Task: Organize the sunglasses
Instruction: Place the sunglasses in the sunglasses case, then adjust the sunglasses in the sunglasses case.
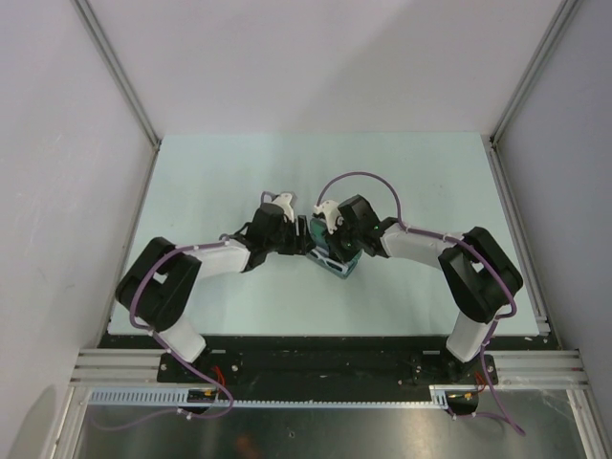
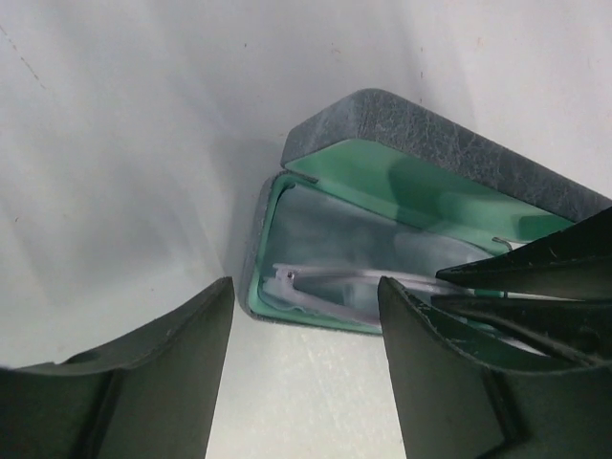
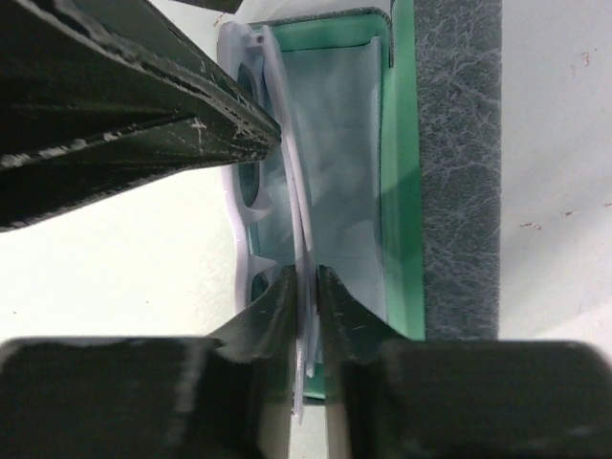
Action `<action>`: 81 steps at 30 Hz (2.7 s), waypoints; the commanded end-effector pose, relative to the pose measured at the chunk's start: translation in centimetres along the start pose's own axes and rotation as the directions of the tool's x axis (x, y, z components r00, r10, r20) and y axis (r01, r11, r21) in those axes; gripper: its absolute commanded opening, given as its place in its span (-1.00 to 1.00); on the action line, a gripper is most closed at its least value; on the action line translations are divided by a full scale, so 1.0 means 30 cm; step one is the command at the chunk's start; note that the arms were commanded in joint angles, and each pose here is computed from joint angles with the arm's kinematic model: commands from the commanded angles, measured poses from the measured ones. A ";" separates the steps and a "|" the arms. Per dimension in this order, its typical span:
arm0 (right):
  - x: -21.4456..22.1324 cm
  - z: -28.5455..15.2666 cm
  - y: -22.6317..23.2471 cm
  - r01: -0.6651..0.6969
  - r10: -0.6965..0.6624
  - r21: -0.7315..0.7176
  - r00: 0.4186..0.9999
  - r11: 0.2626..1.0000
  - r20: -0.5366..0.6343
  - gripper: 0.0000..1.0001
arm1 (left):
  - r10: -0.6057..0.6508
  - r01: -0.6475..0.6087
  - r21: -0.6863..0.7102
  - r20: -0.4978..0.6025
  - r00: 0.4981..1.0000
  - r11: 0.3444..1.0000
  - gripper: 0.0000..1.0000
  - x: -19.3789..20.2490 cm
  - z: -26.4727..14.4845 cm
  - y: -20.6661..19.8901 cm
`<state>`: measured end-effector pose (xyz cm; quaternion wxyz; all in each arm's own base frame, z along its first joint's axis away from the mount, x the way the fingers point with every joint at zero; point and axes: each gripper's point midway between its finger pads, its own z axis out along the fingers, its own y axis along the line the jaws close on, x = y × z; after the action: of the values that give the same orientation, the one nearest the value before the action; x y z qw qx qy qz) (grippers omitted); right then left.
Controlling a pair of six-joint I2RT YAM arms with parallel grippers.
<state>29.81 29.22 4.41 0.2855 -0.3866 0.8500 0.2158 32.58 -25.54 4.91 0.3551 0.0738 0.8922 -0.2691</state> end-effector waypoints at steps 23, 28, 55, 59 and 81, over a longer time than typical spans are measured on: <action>-0.146 -0.098 0.126 0.098 -0.091 -0.046 0.986 0.994 0.142 -0.85 | -0.007 0.007 -0.008 0.004 1.000 1.000 0.35 0.008 0.051 -0.015; -0.120 -0.064 0.132 0.098 -0.092 -0.055 0.989 0.994 0.116 -0.71 | -0.007 0.007 -0.005 0.006 1.000 1.000 0.35 0.003 0.048 -0.017; -0.121 -0.045 0.100 0.180 -0.182 0.021 0.979 0.983 0.096 -0.49 | -0.003 0.003 0.003 0.004 1.000 1.000 0.35 0.001 0.049 -0.023; -0.168 -0.082 0.110 0.199 -0.201 0.028 0.969 0.980 0.145 -0.45 | 0.000 0.000 0.004 0.001 1.000 1.000 0.34 0.002 0.051 -0.025; -0.091 0.019 0.048 0.230 -0.232 0.048 0.972 0.972 0.029 -0.44 | -0.001 0.001 0.004 0.003 1.000 1.000 0.35 -0.001 0.048 -0.025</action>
<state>29.24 31.60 5.55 0.3201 -0.4702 0.8018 0.1833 32.79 -26.37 3.71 0.3498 0.0711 0.8953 -0.2664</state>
